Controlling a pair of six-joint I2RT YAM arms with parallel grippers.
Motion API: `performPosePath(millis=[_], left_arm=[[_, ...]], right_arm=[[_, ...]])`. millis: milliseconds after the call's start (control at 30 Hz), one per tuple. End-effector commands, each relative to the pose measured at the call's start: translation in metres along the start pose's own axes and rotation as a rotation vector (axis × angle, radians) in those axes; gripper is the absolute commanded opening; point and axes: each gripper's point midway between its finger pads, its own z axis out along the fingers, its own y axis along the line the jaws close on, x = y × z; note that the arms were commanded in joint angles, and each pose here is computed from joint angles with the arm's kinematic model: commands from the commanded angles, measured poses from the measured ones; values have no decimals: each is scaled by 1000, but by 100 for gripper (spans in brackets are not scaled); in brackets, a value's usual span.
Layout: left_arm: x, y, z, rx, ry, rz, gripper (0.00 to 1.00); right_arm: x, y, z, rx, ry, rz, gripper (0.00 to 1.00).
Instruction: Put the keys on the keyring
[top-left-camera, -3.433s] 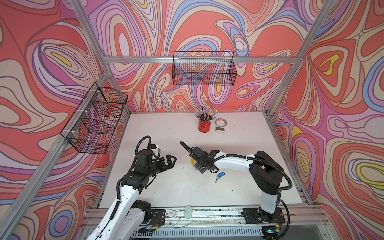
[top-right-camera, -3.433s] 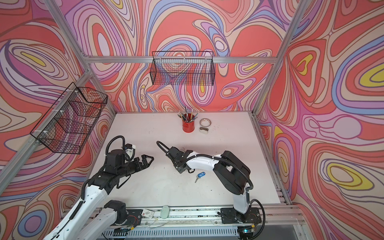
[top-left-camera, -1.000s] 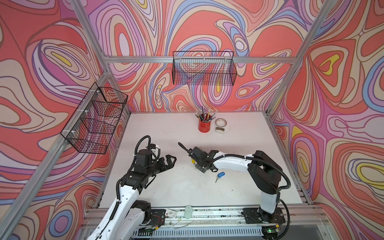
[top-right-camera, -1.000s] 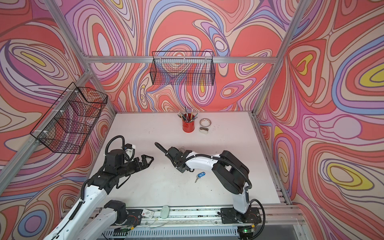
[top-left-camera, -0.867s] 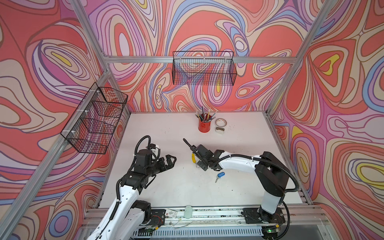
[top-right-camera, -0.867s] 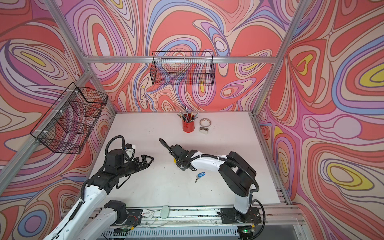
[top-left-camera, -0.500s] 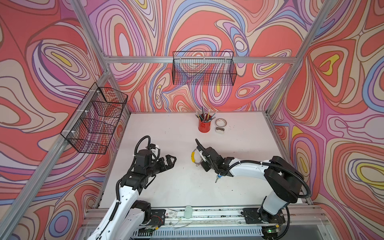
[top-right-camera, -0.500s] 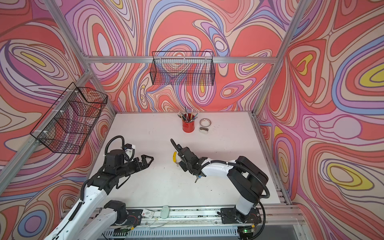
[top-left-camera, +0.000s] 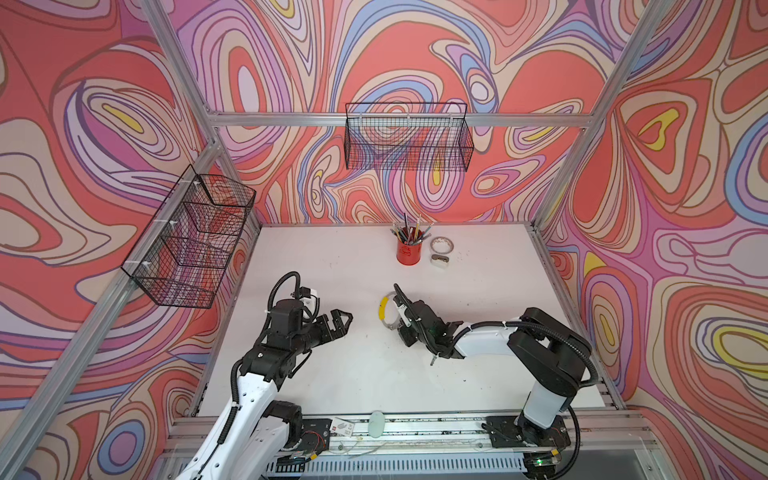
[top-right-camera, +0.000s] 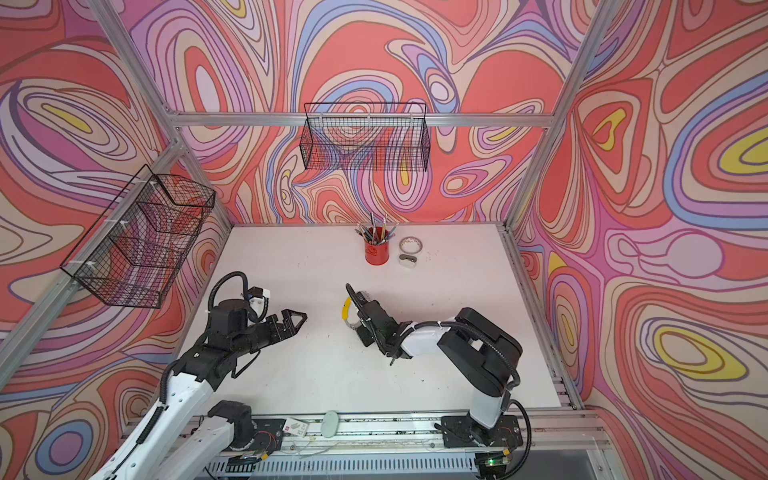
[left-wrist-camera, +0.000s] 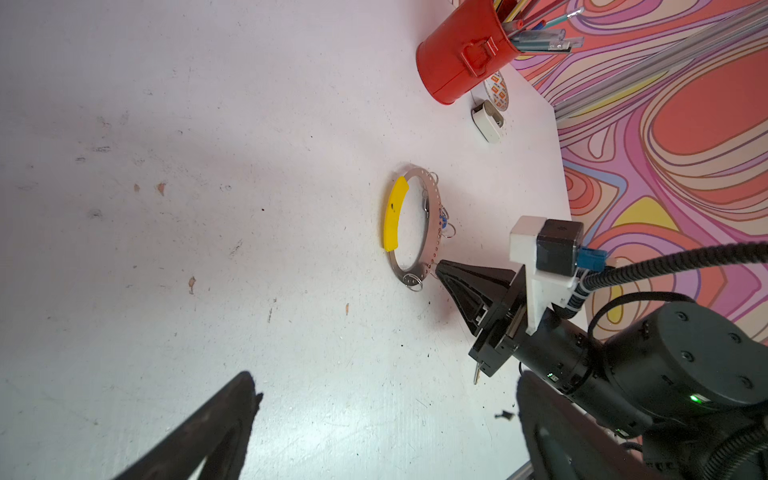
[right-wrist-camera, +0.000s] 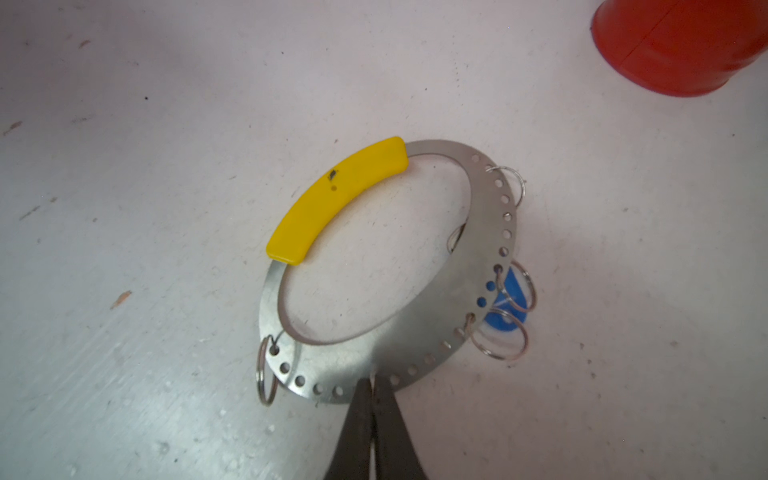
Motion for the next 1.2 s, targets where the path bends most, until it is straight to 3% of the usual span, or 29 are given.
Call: performPosePath(millis=[0, 200, 400, 567, 800, 1167], left_arm=[[-6, -2, 0, 4, -17, 15, 100], [-6, -3, -1, 5, -20, 18, 100], [-7, -4, -3, 6, -26, 24, 100], [-9, -7, -9, 5, -28, 34, 100], [-11, -2, -22, -55, -40, 80, 100], [-12, -5, -19, -37, -35, 93, 100]], right_arm=[[11, 1, -2, -17, 34, 17, 5], [-13, 2, -21, -18, 74, 45, 32], [-32, 1, -36, -43, 173, 58, 47], [-29, -17, -39, 68, 303, 19, 44], [-13, -15, -29, 97, 378, 55, 43], [2, 6, -2, 25, 414, 84, 42]])
